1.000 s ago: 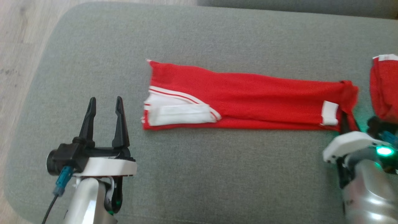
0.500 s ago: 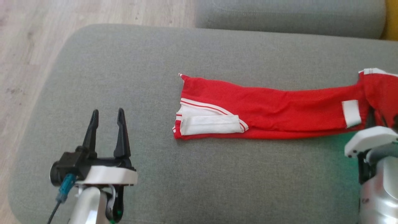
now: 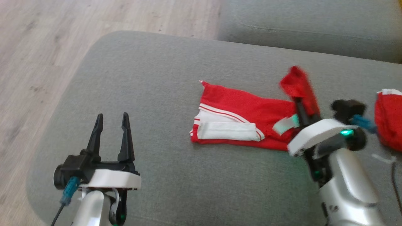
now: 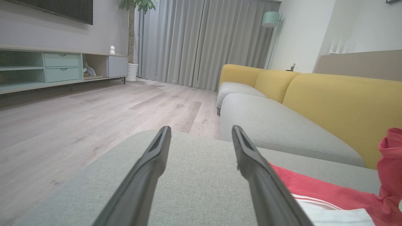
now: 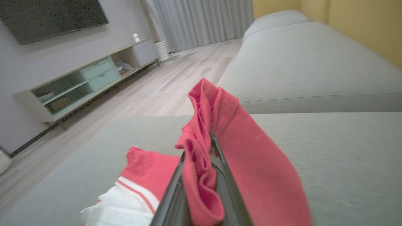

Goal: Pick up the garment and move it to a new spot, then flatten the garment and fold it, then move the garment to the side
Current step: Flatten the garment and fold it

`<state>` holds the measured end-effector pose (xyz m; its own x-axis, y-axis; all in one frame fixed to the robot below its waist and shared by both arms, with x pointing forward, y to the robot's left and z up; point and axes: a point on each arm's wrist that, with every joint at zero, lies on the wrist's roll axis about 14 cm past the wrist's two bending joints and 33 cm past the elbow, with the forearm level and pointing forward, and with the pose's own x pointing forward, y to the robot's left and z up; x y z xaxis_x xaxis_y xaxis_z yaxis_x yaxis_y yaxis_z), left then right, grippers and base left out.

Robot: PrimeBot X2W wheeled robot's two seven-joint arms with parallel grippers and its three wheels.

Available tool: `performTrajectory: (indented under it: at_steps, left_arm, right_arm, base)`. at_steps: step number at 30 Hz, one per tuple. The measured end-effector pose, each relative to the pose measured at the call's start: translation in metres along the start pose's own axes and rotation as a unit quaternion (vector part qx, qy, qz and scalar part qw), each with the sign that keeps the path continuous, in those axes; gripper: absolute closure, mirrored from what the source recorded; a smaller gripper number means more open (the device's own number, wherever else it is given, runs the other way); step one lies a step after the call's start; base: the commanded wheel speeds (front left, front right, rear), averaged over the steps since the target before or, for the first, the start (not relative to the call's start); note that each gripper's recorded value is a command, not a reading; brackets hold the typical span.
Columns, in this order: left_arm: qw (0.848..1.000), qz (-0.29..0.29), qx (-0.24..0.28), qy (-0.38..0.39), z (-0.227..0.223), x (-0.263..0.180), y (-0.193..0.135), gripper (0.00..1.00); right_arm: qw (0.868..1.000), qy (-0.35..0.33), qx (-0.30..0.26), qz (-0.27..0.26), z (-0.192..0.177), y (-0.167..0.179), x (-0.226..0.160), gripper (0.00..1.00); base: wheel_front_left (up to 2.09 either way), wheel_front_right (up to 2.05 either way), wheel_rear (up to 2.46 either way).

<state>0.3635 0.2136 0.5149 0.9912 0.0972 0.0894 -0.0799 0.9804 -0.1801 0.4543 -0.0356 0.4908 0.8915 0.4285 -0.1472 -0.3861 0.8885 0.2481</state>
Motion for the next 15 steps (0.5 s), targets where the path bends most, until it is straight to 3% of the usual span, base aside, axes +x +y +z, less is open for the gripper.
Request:
performTrajectory:
  at_steps: [6,15]
  left_arm:
    - [1.000,0.013,0.004,0.008,-0.005,-0.003,0.009,0.00]
    - [0.999,0.022,0.001,0.024,-0.014,-0.003,0.013,0.00]
  right_arm:
    - [0.996,0.035,0.004,0.083,-0.024,0.054,0.013,1.00]
    - [0.986,0.065,-0.024,0.150,-0.044,0.093,0.041,1.00]
  base:
    - [0.00,0.00,0.00]
    - [0.00,0.00,0.00]
